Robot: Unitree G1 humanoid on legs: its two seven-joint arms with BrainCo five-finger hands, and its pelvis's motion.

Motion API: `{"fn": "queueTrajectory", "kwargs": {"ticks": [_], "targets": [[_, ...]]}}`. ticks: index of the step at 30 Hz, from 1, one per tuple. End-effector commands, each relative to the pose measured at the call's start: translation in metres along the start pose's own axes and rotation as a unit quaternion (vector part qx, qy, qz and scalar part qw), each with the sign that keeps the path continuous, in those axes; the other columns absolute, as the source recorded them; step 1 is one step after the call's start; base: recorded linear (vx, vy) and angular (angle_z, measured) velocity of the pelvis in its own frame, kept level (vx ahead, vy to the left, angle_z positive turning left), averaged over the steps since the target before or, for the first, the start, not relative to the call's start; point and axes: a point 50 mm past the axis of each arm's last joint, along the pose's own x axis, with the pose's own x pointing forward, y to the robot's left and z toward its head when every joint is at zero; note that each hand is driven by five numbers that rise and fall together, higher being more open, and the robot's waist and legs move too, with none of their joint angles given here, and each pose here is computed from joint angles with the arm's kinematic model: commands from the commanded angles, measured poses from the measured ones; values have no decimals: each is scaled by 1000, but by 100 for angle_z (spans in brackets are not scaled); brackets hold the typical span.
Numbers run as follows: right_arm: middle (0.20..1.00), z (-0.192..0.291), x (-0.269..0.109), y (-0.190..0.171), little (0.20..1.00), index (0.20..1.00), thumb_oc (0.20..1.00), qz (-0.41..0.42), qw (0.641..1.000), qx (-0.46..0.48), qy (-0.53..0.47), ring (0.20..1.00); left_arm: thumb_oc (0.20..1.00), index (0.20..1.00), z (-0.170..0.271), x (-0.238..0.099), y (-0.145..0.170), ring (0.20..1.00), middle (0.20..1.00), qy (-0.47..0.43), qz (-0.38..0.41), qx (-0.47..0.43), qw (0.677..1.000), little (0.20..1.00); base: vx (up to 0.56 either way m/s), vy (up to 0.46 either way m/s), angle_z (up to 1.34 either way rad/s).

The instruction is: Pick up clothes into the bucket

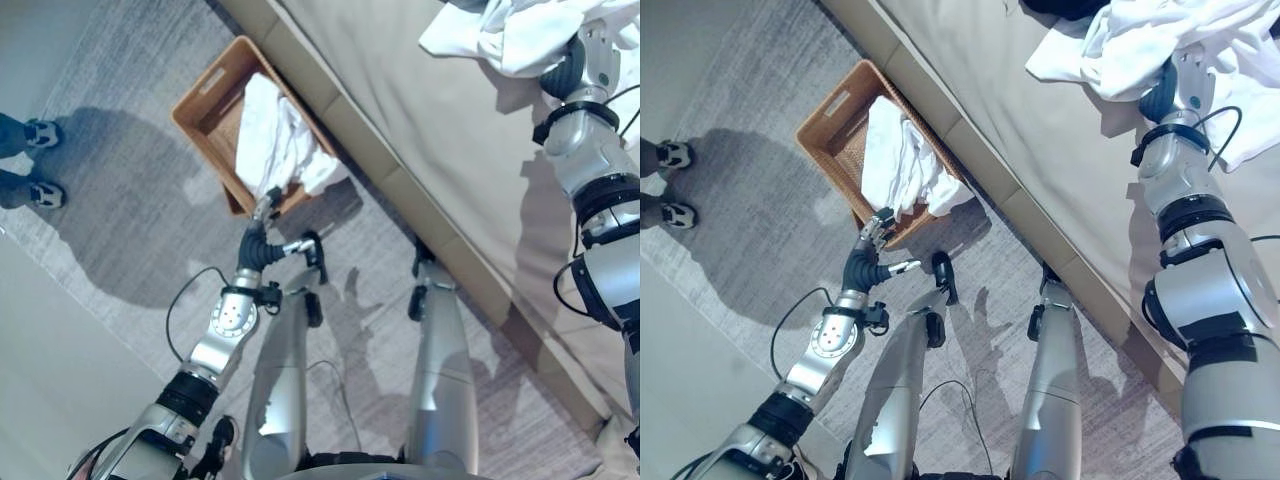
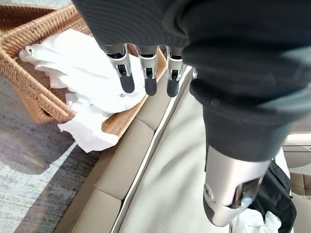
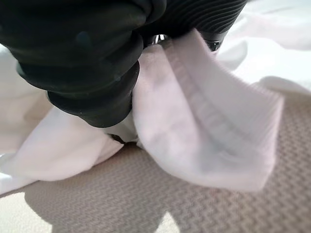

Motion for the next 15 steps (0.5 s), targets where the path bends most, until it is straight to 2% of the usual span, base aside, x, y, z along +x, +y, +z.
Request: {"fn": "queueTrajectory", "kwargs": {"ticks": [1, 9, 11, 14, 15], "targets": [[200, -7, -9, 9, 200, 200, 200, 13, 999, 36, -13, 200, 1000, 1000, 4, -12, -5, 1000, 1000, -16, -2, -23, 1000, 1000, 0, 0, 0], [200, -14, -50, 55, 200, 200, 200, 83, 986, 139, -26, 200, 1000, 1000, -10, -16, -5, 1000, 1000, 14, 6, -32, 999, 1000, 4, -1, 0], [200, -15, -79, 79, 200, 200, 200, 127, 975, 178, -39, 200, 1000, 1000, -14, -16, -3, 1000, 1000, 20, 13, -28, 999, 1000, 40, -20, 7], [200, -15, -92, 87, 200, 200, 200, 145, 969, 193, -43, 200, 1000, 1000, -15, -17, -2, 1000, 1000, 22, 14, -25, 999, 1000, 60, -20, 4], [200, -20, -126, 107, 200, 200, 200, 194, 952, 235, -39, 200, 1000, 1000, -19, -18, 1, 1000, 1000, 30, 17, -16, 999, 1000, 79, -15, -8]]}}
